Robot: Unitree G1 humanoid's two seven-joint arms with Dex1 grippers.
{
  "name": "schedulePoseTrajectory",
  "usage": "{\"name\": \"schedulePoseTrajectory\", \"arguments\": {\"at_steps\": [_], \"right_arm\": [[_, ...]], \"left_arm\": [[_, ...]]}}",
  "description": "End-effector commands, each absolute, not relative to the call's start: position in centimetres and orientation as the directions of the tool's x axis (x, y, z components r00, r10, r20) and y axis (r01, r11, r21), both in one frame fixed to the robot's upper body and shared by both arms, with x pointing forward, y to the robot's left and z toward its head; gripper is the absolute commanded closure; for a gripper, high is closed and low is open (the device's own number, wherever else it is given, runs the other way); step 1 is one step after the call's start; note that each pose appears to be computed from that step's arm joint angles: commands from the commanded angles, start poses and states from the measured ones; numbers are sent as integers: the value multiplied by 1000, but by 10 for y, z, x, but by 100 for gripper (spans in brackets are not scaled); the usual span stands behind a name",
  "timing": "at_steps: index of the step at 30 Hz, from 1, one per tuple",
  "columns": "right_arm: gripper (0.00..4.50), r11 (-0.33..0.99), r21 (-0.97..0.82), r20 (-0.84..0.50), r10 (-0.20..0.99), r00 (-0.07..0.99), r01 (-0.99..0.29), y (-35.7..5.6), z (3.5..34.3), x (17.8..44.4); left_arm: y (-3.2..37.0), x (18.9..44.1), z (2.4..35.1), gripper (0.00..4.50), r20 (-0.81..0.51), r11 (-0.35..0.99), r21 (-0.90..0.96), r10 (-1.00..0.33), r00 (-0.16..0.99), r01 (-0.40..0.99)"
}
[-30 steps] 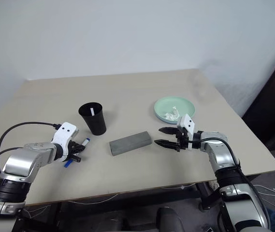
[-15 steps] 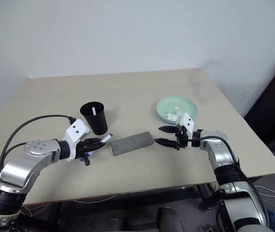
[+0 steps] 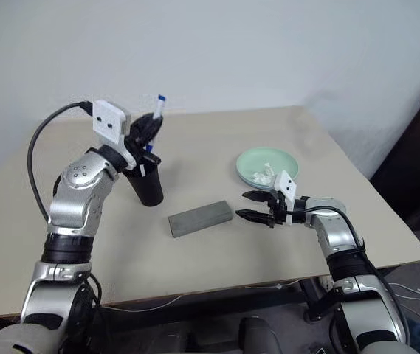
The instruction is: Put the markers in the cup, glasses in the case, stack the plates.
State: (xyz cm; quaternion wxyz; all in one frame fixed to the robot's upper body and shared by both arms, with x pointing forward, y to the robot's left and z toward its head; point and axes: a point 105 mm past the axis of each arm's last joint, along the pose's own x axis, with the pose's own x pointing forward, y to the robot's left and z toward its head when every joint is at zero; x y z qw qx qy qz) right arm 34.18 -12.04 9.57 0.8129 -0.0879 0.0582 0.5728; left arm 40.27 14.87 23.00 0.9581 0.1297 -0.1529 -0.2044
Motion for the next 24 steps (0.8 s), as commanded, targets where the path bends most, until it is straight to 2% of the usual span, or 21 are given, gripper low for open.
{"name": "schedulePoseTrajectory", "arguments": {"at_steps": [1,10,20,24], "right_arm": [[148,340,-142,-158,919,360,-930,-121,113,347],[148,355,-142,-155,914,375,-924,-125,114,345],[148,355,-141,-162,913,375,-924,-126,114,342],[148,352,-140,-163,914,373,-925,-126,114,342]], "left_arm": [[158,412,238,436,308,896,367,-372,876,251],[171,421,202,436,270,905,366,-328,905,219],[172,423,194,97,268,914,355,-300,916,195],[173,423,196,97,274,917,349,-295,915,191]]}}
